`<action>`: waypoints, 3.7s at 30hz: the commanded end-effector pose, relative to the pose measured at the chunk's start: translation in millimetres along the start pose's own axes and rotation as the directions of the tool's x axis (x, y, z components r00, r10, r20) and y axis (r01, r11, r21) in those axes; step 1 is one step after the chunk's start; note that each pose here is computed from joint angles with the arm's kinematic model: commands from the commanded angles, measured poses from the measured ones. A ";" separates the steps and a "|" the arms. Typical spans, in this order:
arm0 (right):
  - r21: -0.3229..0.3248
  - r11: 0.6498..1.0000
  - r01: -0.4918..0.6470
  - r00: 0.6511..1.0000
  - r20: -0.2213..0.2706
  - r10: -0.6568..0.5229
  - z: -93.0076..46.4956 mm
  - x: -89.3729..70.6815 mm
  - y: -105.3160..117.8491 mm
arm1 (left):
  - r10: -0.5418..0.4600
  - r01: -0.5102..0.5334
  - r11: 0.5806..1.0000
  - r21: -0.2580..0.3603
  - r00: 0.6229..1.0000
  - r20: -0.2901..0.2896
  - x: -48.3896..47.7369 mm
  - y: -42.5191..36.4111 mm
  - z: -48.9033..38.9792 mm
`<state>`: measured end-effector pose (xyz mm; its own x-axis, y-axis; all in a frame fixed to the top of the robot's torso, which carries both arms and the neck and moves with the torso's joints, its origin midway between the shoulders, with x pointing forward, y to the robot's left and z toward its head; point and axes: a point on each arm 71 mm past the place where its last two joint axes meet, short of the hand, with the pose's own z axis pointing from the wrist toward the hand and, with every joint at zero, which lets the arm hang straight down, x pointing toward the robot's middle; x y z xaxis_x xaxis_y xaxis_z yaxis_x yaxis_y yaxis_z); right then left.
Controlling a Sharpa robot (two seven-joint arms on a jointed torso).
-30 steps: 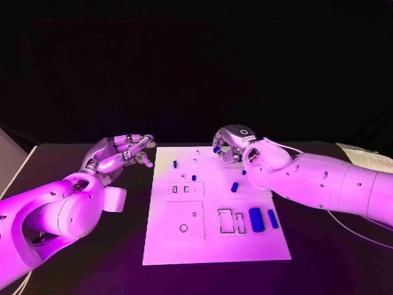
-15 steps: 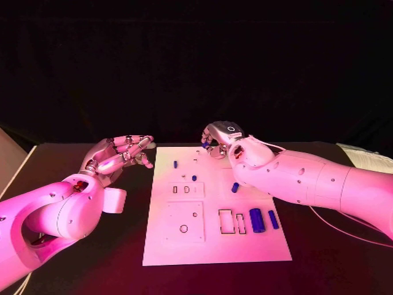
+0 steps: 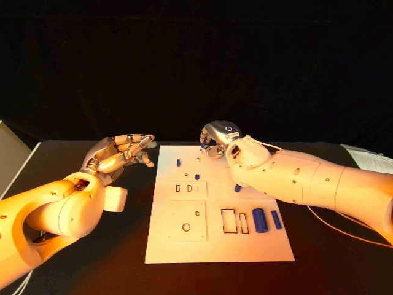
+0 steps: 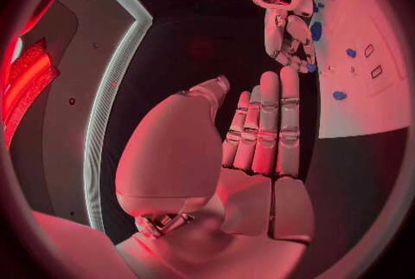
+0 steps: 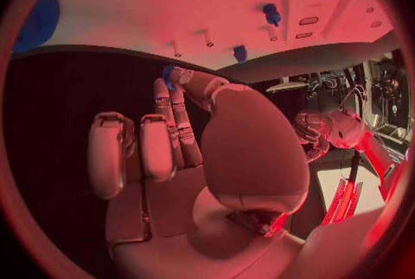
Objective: Assemble the parts on the task board
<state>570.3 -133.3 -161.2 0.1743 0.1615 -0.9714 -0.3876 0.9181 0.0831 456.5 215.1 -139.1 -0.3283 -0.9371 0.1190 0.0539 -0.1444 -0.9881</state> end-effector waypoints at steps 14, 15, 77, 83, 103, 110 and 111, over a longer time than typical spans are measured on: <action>-0.018 0.997 0.071 0.997 -0.027 -0.071 -1.7 7.8 7.6 | -0.002 0.002 1.000 0.007 1.000 -0.018 2.3 -1.7 -0.3; -0.019 0.997 0.071 0.997 -0.029 -0.071 -1.7 8.4 8.1 | -0.002 0.002 1.000 0.007 1.000 -0.018 2.3 -1.7 -0.3; -0.010 1.000 -0.004 1.000 -0.021 0.003 -14.7 8.0 2.4 | 0.002 -0.002 1.000 0.004 1.000 -0.014 0.3 -1.5 0.6; 0.030 0.999 -0.010 1.000 0.003 0.010 -11.9 7.3 0.7 | 0.002 -0.002 1.000 0.004 1.000 -0.015 0.3 -1.6 0.4; 0.089 0.996 -0.018 1.000 0.016 0.017 -2.6 10.2 0.7 | -0.001 0.001 1.000 0.002 1.000 -0.021 1.4 -1.7 0.2; 0.098 0.995 -0.021 1.000 0.023 0.019 -1.5 10.2 0.0 | -0.002 0.002 1.000 0.002 1.000 -0.021 1.6 -1.7 0.2; 0.098 0.995 -0.023 0.999 0.026 0.021 -1.7 9.9 0.2 | -0.002 0.002 1.000 0.002 1.000 -0.022 1.6 -1.7 0.2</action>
<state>570.9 -132.6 -171.9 0.1787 0.1806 -0.9672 -0.3055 0.9446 0.1199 456.9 216.5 -138.6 -0.3274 -0.9379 0.1144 0.0510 -0.1384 -0.9891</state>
